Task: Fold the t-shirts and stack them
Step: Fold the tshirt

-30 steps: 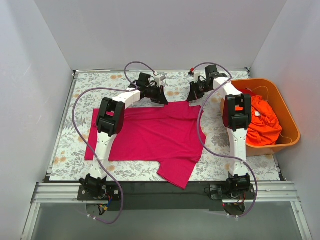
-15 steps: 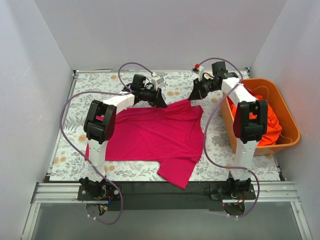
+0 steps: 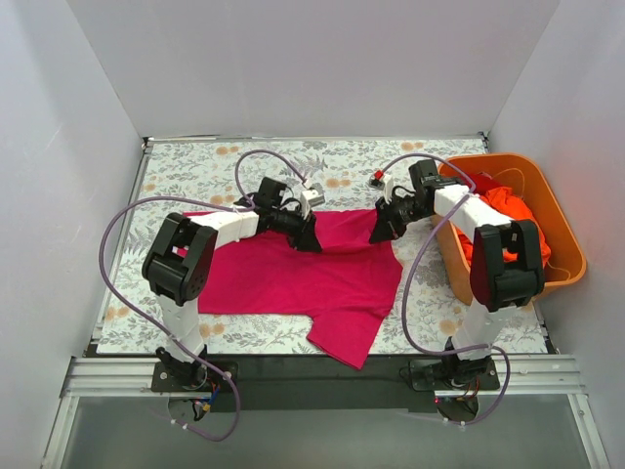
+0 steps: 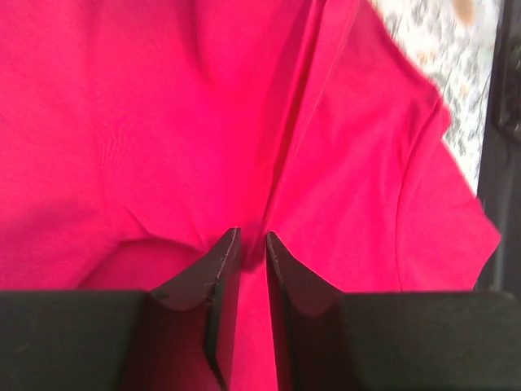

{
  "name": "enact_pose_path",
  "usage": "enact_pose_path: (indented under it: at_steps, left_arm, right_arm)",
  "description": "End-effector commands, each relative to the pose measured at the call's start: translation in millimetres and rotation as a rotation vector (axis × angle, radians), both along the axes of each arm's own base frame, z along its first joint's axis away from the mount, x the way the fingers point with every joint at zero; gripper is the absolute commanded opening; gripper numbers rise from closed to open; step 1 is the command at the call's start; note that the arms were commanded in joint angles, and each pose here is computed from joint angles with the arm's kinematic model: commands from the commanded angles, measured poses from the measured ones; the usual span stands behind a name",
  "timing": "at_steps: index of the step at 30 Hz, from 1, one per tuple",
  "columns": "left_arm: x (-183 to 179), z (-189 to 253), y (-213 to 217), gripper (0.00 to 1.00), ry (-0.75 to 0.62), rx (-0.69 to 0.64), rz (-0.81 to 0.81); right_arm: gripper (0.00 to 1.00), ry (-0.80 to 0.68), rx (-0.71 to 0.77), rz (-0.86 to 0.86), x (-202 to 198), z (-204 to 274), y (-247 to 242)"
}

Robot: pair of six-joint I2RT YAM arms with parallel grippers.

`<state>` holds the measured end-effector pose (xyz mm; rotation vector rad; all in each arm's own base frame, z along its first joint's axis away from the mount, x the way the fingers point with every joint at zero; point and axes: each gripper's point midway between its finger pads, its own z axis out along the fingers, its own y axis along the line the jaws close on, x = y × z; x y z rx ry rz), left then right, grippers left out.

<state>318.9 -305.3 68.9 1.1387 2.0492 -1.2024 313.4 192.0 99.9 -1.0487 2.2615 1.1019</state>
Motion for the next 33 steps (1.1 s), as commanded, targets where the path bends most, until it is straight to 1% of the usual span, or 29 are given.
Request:
enact_pose_path:
  at_steps: [1, 2, 5, 6, 9, 11, 12, 13, 14, 16, 17, 18, 19, 20, 22, 23, 24, 25, 27, 28, 29, 31, 33]
  left_arm:
    - [-8.3, 10.4, 4.5, 0.19, -0.093, 0.016, -0.036]
    - [-8.4, 9.2, 5.2, 0.20, -0.091, 0.021, -0.034]
    - [-9.9, 12.3, 7.1, 0.29, -0.102, 0.023, -0.029]
    - [-11.9, 19.9, 6.8, 0.34, -0.113, 0.009, -0.034]
    - [-16.9, 31.9, 11.7, 0.38, -0.106, -0.015, -0.031]
    - [-17.3, 46.4, 17.1, 0.39, -0.095, -0.040, -0.008]
    - [-16.9, 48.5, 21.4, 0.40, -0.080, -0.042, 0.007]
    - [-12.3, 51.7, 29.3, 0.40, -0.073, -0.038, 0.035]
    - [-14.0, 55.9, 36.4, 0.40, -0.060, -0.024, 0.054]
    - [-2.7, 63.2, 60.3, 0.40, -0.047, -0.020, 0.123]
    - [-3.8, 67.3, 71.6, 0.40, -0.030, -0.012, 0.150]
    - [8.2, 72.5, 92.3, 0.40, -0.031, -0.006, 0.212]
    - [13.0, 74.1, 104.2, 0.41, -0.050, 0.011, 0.228]
    - [14.0, 69.0, 119.6, 0.41, -0.026, 0.063, 0.271]
    - [33.1, 68.6, 147.9, 0.40, -0.048, 0.129, 0.358]
    - [40.9, 61.2, 162.8, 0.40, -0.052, 0.198, 0.411]
    - [46.8, 53.7, 173.1, 0.40, -0.038, 0.233, 0.446]
    - [54.0, 53.4, 177.3, 0.40, -0.044, 0.250, 0.460]
    - [59.1, 36.1, 185.0, 0.40, -0.006, 0.307, 0.480]
    - [61.7, 33.4, 185.5, 0.40, 0.003, 0.313, 0.486]
    - [65.7, 31.3, 185.6, 0.40, 0.011, 0.316, 0.493]
    - [69.0, 17.3, 187.0, 0.39, 0.049, 0.335, 0.504]
    - [69.4, 6.1, 190.9, 0.39, 0.068, 0.367, 0.518]
  right_arm:
    - [0.01, -0.081, -0.011, 0.056, -12.4, 10.6, 0.1]
    - [0.01, -0.095, -0.017, 0.064, -15.6, 13.1, 0.2]
    - [0.01, -0.099, -0.041, 0.080, -27.4, 9.5, -2.0]
    - [0.01, -0.098, -0.046, 0.086, -30.5, 8.6, -1.5]
    - [0.02, -0.092, -0.059, 0.124, -44.8, 5.2, 0.5]
    - [0.10, -0.104, -0.063, 0.189, -59.2, 5.2, 2.5]
    - [0.15, -0.101, -0.076, 0.223, -68.3, 1.9, 5.8]
    - [0.28, -0.104, -0.084, 0.239, -72.0, 1.5, 6.6]
    - [0.33, -0.101, -0.099, 0.249, -74.8, 1.1, 4.7]
    - [0.39, -0.111, -0.118, 0.243, -68.7, 5.6, 3.4]
    - [0.39, -0.114, -0.140, 0.240, -63.7, 5.8, 2.1]
    - [0.39, -0.134, -0.140, 0.229, -54.0, 15.2, 2.3]
    - [0.39, -0.143, -0.137, 0.219, -47.1, 19.8, 3.8]
    - [0.38, -0.138, -0.125, 0.213, -41.4, 21.3, 6.8]
    - [0.38, -0.134, -0.099, 0.196, -24.9, 27.2, 16.4]
    - [0.38, -0.128, -0.093, 0.187, -18.4, 26.7, 19.6]
    - [0.37, -0.112, -0.095, 0.161, -10.2, 26.0, 23.7]
    - [0.36, -0.106, -0.102, 0.146, 5.6, 19.7, 28.2]
    - [0.34, -0.115, -0.146, 0.115, 27.0, 12.2, 28.1]
    - [0.33, -0.083, -0.170, 0.105, 34.3, -2.6, 28.0]
    - [0.32, -0.124, -0.194, 0.086, 51.5, 1.6, 27.5]
    - [0.31, -0.114, -0.233, 0.067, 65.3, -13.7, 26.8]
    - [0.31, -0.138, -0.285, 0.034, 82.5, -16.9, 21.8]
